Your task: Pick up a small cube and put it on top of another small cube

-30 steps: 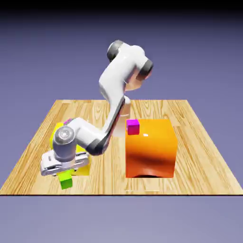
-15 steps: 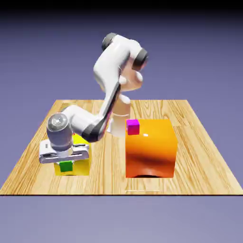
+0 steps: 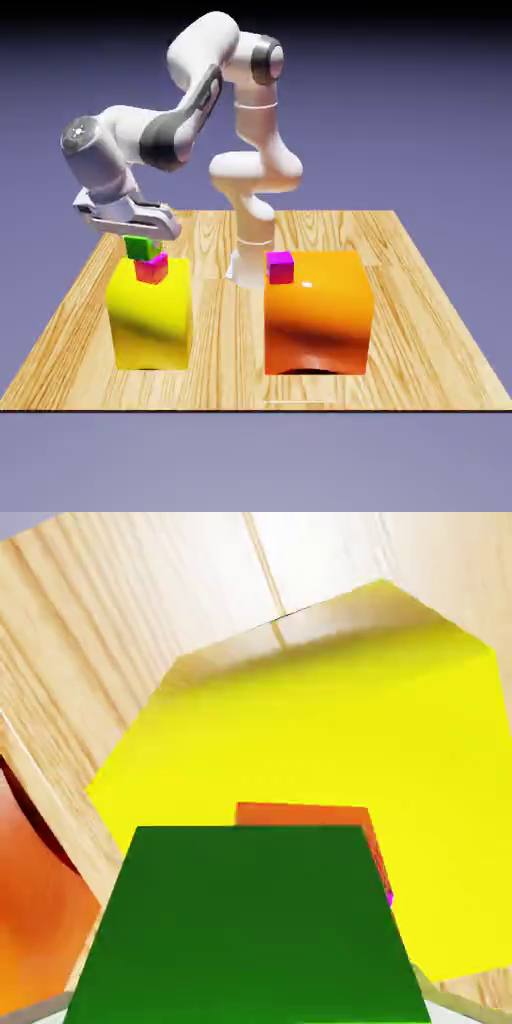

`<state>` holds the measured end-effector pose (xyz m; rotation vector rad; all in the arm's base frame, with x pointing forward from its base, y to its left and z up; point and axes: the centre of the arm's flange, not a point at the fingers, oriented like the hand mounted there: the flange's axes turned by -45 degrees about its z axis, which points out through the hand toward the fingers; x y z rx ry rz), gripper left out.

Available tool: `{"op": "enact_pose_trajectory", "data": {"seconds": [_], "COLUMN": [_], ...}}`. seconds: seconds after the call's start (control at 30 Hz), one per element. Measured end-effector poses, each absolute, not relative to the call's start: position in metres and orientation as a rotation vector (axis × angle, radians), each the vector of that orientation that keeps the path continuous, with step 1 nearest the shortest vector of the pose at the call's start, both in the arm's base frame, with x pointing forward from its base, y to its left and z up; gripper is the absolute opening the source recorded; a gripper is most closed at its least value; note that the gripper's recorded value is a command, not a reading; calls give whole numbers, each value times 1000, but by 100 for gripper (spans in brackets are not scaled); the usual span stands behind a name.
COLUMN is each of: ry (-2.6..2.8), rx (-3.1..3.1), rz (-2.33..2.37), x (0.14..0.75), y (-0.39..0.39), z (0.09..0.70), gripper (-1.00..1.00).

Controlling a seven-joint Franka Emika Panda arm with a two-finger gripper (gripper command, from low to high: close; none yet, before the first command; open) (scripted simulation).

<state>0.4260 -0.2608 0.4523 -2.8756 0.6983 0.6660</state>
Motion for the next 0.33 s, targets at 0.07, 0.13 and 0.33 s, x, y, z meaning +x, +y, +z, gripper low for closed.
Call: {"op": "enact_pose_trajectory", "data": {"seconds": [0.07, 0.13, 0.33], "ry": [738, 715, 697], "rx": [-2860, -2869, -2878], "rz": [663, 665, 667], "x": [416, 413, 411], "y": [-271, -261, -253], "z": [440, 415, 399], "gripper": [-100, -100, 100]}}
